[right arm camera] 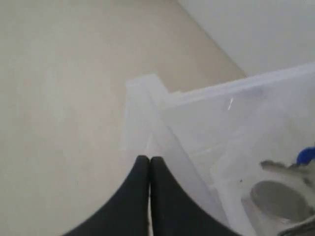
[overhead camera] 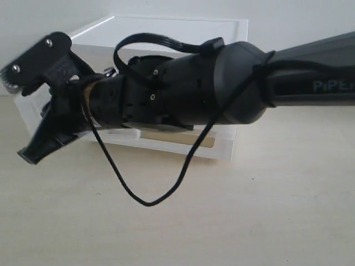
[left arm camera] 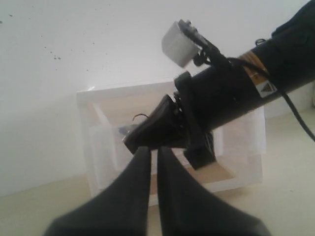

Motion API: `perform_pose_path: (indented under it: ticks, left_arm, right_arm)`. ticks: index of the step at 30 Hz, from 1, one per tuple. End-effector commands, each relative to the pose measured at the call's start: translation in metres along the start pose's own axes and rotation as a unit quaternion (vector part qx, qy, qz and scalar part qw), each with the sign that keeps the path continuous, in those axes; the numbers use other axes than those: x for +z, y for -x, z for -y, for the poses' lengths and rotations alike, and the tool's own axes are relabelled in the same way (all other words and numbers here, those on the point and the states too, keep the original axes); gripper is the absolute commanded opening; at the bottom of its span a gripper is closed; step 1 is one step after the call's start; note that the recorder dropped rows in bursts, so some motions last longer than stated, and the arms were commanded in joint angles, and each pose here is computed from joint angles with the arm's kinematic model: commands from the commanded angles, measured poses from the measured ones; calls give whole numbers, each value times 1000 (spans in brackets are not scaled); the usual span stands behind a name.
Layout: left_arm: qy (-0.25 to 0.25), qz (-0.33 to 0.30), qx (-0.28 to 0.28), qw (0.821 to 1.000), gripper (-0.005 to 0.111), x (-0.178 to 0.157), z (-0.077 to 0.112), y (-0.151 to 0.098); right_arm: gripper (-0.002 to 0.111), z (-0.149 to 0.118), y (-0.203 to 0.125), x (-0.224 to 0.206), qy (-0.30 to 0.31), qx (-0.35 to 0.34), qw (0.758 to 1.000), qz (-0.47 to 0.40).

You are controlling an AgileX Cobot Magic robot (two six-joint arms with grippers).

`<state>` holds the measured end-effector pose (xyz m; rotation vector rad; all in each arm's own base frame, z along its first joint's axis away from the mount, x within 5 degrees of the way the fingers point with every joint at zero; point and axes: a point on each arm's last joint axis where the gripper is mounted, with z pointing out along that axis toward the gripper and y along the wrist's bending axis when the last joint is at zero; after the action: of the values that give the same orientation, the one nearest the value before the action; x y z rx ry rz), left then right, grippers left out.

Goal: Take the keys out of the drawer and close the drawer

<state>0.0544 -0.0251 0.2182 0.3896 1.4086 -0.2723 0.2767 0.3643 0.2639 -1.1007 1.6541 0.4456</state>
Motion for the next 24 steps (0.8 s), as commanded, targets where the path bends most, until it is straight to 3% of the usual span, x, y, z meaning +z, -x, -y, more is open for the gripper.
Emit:
perform_pose_path:
  ticks: [1, 5, 11, 17, 24]
  left_arm:
    - [-1, 0, -11, 1000, 4, 0, 0, -1]
    - [-1, 0, -11, 1000, 4, 0, 0, -1]
    - [-1, 0, -14, 1000, 4, 0, 0, -1]
    - [-1, 0, -14, 1000, 4, 0, 0, -1]
    - [2, 12, -23, 1000, 4, 0, 0, 1]
  right_arm:
    - [0, 49, -17, 5, -76, 28, 995, -51]
    - [0, 43, -34, 10, -61, 30, 995, -67]
    - [0, 55, -36, 6, -73, 38, 994, -67]
    - [0, 18, -14, -8, -39, -8, 998, -50]
    - [0, 29, -1, -48, -58, -18, 998, -37]
